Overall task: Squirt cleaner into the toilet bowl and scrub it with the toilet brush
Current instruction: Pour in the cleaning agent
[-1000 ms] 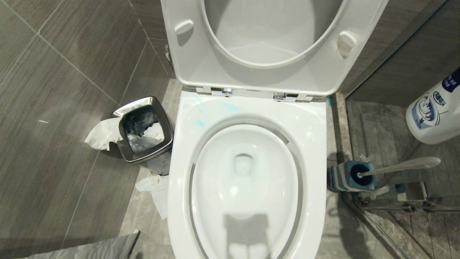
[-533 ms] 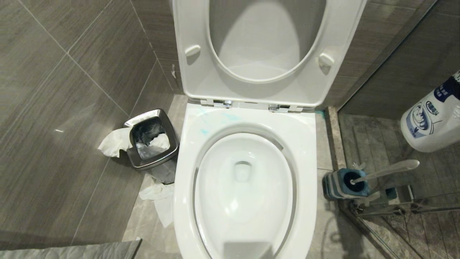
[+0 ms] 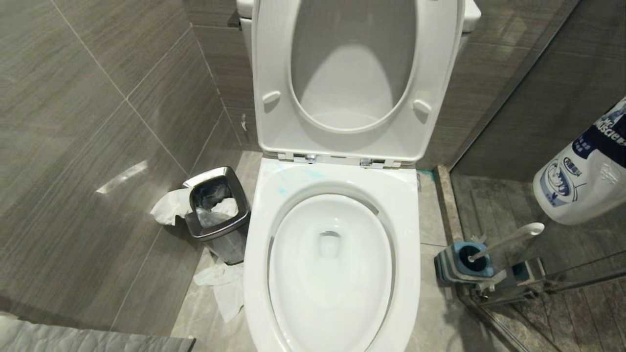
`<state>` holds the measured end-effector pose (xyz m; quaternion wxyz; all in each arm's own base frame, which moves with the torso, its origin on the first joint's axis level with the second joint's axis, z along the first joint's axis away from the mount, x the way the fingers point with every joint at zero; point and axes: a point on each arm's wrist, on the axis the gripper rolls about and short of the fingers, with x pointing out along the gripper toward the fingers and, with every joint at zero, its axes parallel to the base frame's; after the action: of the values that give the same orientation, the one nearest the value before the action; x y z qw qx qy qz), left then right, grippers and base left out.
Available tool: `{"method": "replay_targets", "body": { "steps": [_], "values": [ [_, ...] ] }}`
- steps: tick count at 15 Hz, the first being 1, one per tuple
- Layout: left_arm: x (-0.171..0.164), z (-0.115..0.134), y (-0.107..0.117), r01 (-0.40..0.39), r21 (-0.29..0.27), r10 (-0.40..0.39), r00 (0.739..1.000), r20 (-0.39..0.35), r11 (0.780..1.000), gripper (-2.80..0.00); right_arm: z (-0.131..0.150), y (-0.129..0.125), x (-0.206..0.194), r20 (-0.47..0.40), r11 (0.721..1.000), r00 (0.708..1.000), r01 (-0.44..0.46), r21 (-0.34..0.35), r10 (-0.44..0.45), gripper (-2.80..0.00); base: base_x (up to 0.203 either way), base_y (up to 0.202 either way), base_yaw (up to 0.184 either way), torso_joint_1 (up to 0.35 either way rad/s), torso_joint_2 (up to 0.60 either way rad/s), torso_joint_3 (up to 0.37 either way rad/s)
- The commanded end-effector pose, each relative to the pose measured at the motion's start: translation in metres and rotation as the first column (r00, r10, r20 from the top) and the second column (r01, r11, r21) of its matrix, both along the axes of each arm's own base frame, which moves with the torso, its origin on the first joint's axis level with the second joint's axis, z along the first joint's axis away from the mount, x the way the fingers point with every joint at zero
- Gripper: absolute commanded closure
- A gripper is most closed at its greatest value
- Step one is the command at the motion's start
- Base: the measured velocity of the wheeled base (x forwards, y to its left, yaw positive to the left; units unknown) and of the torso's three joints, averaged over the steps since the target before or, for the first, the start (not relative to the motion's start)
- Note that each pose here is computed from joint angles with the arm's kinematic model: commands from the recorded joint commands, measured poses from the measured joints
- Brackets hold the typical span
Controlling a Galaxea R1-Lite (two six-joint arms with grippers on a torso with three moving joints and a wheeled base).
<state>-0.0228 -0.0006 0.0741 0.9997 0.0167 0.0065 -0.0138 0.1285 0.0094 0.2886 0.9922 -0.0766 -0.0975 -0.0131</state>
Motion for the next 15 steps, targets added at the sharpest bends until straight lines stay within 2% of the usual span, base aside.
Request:
{"method": "replay_targets", "body": {
  "steps": [1,6,10,15],
  "values": [
    [0.000,0.000,0.000,0.000,-0.001,0.000,1.000,-0.002,1.000,0.00,-0.001,0.003,0.001,-0.008,1.000,1.000,-0.018,-0.002,0.018,0.00,0.000,0.000,0.000,0.002,0.00,0.207],
    [0.000,0.000,0.000,0.000,-0.006,0.000,1.000,-0.003,1.000,0.00,-0.001,0.019,0.012,-0.078,0.998,0.995,-0.062,0.000,0.062,0.00,0.000,0.000,0.000,0.000,0.00,0.043],
    [0.000,0.000,0.000,0.000,-0.006,0.000,1.000,-0.002,1.000,0.00,0.007,0.058,0.040,-0.119,1.000,0.993,-0.026,0.012,0.027,0.00,0.000,0.000,0.000,0.000,0.00,0.000],
    [0.000,0.000,0.000,-0.001,-0.008,0.001,1.000,-0.002,1.000,0.00,-0.007,0.104,0.059,-0.198,0.996,0.979,-0.057,-0.070,0.042,0.00,0.000,0.000,0.000,0.000,0.00,0.000]
  ]
}}
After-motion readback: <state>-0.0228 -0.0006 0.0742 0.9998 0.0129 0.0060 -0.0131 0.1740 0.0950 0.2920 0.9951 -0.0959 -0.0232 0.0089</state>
